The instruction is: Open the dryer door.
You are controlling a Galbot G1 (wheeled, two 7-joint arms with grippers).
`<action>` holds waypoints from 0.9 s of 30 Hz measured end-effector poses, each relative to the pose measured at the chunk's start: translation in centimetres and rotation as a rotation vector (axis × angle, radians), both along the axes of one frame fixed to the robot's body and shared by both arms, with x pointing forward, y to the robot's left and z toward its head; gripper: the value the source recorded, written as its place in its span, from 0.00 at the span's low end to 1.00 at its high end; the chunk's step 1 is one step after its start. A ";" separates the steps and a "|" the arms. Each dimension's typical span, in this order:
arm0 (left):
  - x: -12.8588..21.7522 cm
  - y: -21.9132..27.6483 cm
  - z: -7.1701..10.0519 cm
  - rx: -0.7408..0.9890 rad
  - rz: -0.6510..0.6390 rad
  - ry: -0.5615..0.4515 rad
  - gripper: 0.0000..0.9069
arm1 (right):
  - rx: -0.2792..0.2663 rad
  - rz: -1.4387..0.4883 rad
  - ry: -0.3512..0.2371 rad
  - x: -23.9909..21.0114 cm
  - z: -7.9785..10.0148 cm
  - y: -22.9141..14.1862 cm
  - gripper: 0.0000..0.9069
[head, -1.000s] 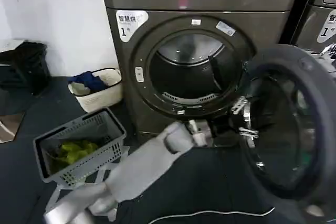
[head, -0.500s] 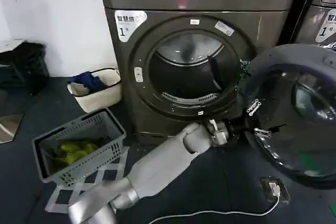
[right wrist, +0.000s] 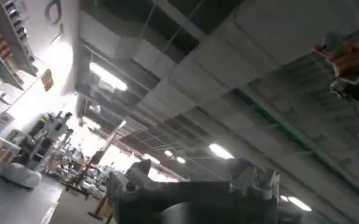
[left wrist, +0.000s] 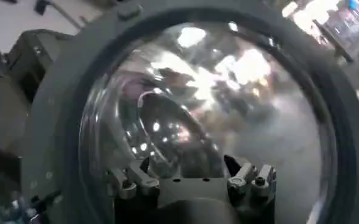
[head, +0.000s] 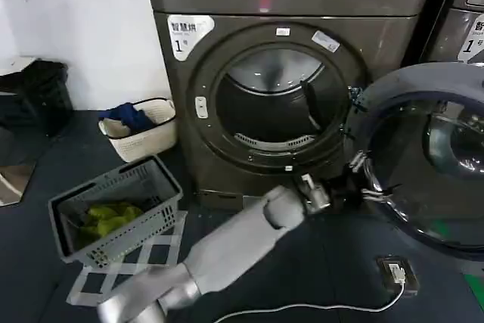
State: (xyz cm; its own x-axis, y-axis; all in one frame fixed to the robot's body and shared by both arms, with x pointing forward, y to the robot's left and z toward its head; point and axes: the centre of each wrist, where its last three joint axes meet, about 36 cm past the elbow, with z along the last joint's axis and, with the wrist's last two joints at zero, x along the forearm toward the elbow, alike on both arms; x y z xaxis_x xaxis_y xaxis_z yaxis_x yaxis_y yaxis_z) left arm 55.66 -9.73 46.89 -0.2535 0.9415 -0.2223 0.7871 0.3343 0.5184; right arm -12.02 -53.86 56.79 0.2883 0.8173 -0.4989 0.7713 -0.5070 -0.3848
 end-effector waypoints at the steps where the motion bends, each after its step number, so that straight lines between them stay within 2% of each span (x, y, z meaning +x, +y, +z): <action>1: -0.9 -0.4 0.9 -0.017 -0.002 0.033 1.00 | -0.005 0.000 0.001 -0.3 -0.2 -0.1 1.00; 6: -6.4 -1.8 6.4 -0.112 -0.034 0.148 1.00 | 0.014 -0.010 0.005 -1.4 -1.4 -0.6 1.00; 8: -8.1 -0.7 8.0 -0.132 -0.028 0.198 1.00 | 0.036 -0.013 0.001 -1.7 -1.9 -0.7 1.00; 13: -10.3 7.9 9.1 -0.058 0.144 0.423 1.00 | 0.099 0.014 -0.011 -1.2 -2.8 -0.8 1.00; 18: -13.5 15.6 10.4 0.028 0.310 0.618 1.00 | 0.154 0.040 -0.058 -0.8 -3.7 -1.0 1.00; 23: -15.8 21.9 11.1 0.109 0.495 0.770 1.00 | 0.180 0.078 -0.071 0.1 -4.5 -1.3 1.00; 27: -16.0 26.2 11.2 0.149 0.667 0.880 1.00 | 0.182 0.128 -0.072 1.4 -4.7 -1.9 1.00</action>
State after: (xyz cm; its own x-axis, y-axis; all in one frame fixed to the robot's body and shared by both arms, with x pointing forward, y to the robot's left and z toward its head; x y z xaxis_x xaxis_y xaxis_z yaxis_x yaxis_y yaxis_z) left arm 39.65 16.45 58.09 -0.7322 0.5599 0.3877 0.5854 0.8084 -0.0619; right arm -10.62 -55.75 52.13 0.2061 0.9241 -0.3218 0.8537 -0.3305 -0.4023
